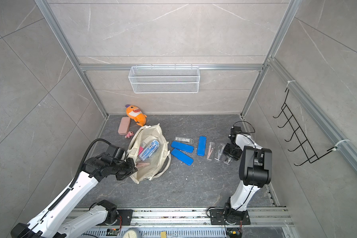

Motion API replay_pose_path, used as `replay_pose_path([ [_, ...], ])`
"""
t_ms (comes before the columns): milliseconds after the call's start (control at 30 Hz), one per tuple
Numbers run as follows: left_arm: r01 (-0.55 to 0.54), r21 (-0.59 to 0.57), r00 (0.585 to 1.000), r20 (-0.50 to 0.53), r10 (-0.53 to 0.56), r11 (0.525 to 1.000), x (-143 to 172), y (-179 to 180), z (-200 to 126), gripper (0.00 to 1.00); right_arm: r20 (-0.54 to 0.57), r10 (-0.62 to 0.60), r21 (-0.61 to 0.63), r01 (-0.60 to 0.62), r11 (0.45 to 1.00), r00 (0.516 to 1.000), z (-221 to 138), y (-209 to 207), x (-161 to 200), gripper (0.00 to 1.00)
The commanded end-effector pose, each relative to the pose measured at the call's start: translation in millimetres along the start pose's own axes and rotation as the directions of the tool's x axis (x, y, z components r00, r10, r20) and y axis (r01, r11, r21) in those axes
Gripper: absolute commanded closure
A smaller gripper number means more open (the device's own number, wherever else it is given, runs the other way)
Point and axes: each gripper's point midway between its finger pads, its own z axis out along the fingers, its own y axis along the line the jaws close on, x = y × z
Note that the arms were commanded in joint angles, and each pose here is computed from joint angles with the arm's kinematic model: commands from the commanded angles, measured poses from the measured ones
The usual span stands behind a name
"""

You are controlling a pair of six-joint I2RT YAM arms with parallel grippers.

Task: Take out the compass set from the canvas bag
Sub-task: Place the compass set at the center of the board.

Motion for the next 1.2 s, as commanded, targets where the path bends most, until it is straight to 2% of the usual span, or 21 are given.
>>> replay_pose_path([
  [0, -0.015, 0.015, 1.0, -0.014, 0.015, 1.0, 1.4, -5.9, -5.3, 1.0, 0.014, 0.001, 0.003, -0.001, 1.0, 1.0, -14.9, -4.7, 3.6, 0.34],
  [167, -0.017, 0.015, 1.0, -0.012, 0.017, 1.0, 0.6, -6.6, -5.5, 1.0, 0.089, 0.012, -0.082, -0.005, 0.997, 0.996, -39.2, 0.1, 9.8, 0.26],
  [367, -0.02, 0.014, 1.0, -0.01, 0.021, 1.0, -0.2, -7.8, -7.1, 1.0, 0.214, 0.094, -0.253, -0.038, 0.967, 0.972, -83.9, 11.5, 17.6, 0.34],
  [433, -0.023, 0.014, 1.0, -0.007, 0.023, 1.0, -0.4, -8.0, -8.0, 1.0, 0.268, 0.123, -0.357, -0.02, 0.934, 0.956, -104.2, 22.5, 19.7, 0.35],
  [567, -0.024, 0.01, 1.0, -0.011, 0.024, 1.0, -0.5, -7.5, -7.1, 1.0, 0.396, 0.159, -0.546, 0.093, 0.833, 0.905, -153.0, 46.9, 19.7, 0.36],
  [667, -0.022, 0.005, 1.0, -0.012, 0.022, 1.0, -0.9, -7.0, -6.4, 1.0, 0.45, 0.189, -0.601, 0.139, 0.787, 0.873, -183.8, 51.0, 20.3, 0.33],
  [800, -0.02, 0.003, 1.0, -0.004, 0.02, 1.0, -2.0, -6.7, -7.0, 1.0, 0.375, 0.171, -0.659, 0.132, 0.741, 0.911, -198.9, 64.4, 25.2, 0.28],
  [867, -0.019, 0.001, 1.0, -0.002, 0.019, 1.0, -2.3, -6.3, -7.6, 1.0, 0.329, 0.127, -0.703, 0.152, 0.695, 0.936, -203.9, 76.3, 30.4, 0.26],
  [900, -0.017, 0.001, 1.0, -0.001, 0.017, 1.0, -2.3, -6.5, -7.8, 1.0, 0.324, 0.132, -0.723, 0.155, 0.673, 0.937, -206.6, 79.5, 32.1, 0.06],
  [933, -0.015, 0.002, 1.0, 0.001, 0.015, 1.0, -2.5, -6.2, -8.2, 1.0, 0.329, 0.15, -0.739, 0.155, 0.655, 0.933, -210.1, 80.5, 32.7, 0.01],
  [1100, -0.005, -0.003, 1.0, 0.006, 0.005, 1.0, -1.7, -3.8, -8.8, 1.0, 0.29, 0.202, -0.809, 0.127, 0.573, 0.935, -225.2, 86.2, 44.4, 0.01],
  [1167, -0.003, -0.006, 1.0, 0.005, 0.003, 1.0, -1.7, -3.2, -8.4, 1.0, 0.263, 0.171, -0.821, 0.127, 0.557, 0.949, -227.7, 98.0, 55.9, 0.01],
])
